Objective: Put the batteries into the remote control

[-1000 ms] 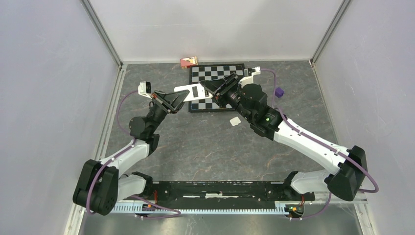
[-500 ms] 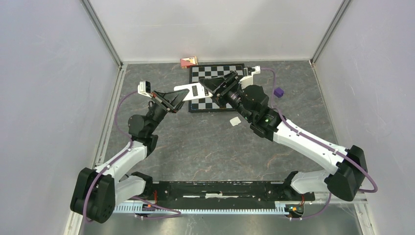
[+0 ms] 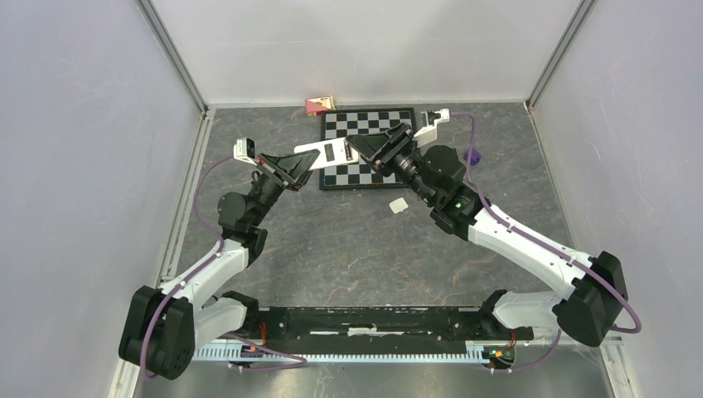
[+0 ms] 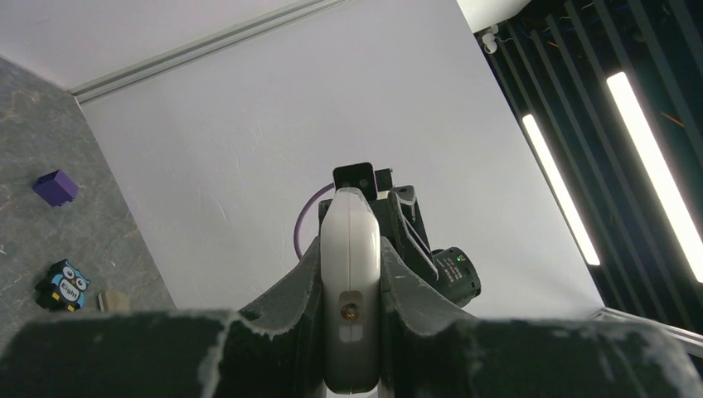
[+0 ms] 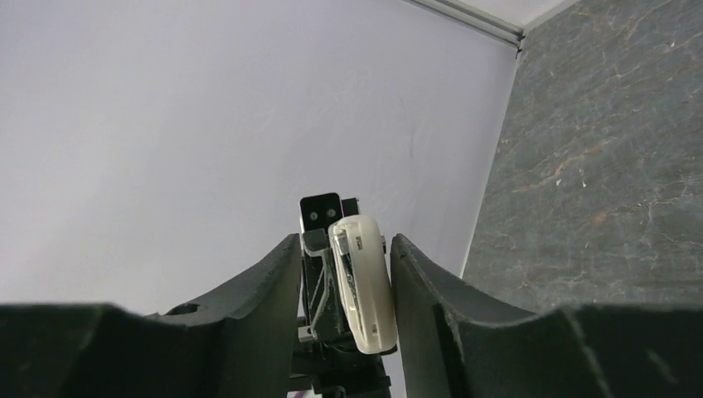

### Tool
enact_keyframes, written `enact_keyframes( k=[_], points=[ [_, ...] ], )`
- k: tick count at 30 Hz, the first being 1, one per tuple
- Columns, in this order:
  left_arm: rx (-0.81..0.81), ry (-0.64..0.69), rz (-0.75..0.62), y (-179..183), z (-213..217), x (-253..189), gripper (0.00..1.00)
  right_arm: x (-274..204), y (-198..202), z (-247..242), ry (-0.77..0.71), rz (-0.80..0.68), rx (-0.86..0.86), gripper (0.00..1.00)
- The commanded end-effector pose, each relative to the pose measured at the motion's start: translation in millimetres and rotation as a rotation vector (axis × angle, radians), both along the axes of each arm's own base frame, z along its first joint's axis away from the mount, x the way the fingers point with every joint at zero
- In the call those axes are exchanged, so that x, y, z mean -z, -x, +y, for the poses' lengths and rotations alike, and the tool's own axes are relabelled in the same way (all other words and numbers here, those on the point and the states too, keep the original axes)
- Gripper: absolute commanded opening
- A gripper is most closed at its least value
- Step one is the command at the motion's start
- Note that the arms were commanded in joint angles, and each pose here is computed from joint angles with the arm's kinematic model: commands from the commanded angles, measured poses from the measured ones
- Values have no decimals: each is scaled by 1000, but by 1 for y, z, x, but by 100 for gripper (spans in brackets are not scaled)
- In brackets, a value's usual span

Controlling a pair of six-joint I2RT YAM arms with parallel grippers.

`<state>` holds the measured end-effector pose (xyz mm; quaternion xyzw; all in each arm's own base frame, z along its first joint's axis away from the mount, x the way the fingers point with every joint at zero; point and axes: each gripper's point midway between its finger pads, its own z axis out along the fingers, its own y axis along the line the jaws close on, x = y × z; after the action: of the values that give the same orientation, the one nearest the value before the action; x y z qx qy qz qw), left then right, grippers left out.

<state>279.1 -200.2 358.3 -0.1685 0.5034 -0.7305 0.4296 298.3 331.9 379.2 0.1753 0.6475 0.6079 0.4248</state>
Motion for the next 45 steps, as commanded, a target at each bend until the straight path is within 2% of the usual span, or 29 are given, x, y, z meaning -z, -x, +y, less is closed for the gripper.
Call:
enact_keyframes(
  k=[1,5,7,9,10,16,26,28,31,32,34,37,39,42,45],
  points=[
    [6,39,-64,6,2,-26,2,-14,6,0,1,-74,-38,48],
    [14,38,-67,6,1,-28,2,-11,5,4,29,-90,-57,50],
    [17,40,-72,6,1,-29,2,-8,4,3,34,-85,-55,43],
    [16,40,-70,6,1,-29,2,-4,3,3,41,-70,-56,32],
    [17,42,-74,6,1,-30,2,-4,2,4,48,-68,-55,30],
    [30,40,-89,8,-1,-32,2,9,0,8,108,-58,-77,27],
    [19,-1,-149,14,-2,-39,2,35,-14,-8,296,-59,23,20],
    [14,-9,-143,12,-2,-36,2,30,-14,-11,272,-82,28,29],
    [6,-57,-113,7,-4,-23,2,3,-15,-26,233,-191,33,65],
    [-1,-80,-88,5,-4,-16,2,-5,-14,-32,239,-230,25,73],
    [-20,-134,-52,1,-2,0,2,-19,-9,-43,271,-329,15,84],
    [-41,-212,-17,-2,3,21,2,-27,-1,-57,351,-448,-2,85],
    [-41,-283,13,-3,3,35,2,-18,-2,-65,480,-489,-19,86],
    [-28,-394,28,-1,1,53,2,41,-23,-92,850,-377,-17,87],
    [-17,-460,43,3,0,69,2,115,-40,-142,1211,-152,43,83]
  ],
)
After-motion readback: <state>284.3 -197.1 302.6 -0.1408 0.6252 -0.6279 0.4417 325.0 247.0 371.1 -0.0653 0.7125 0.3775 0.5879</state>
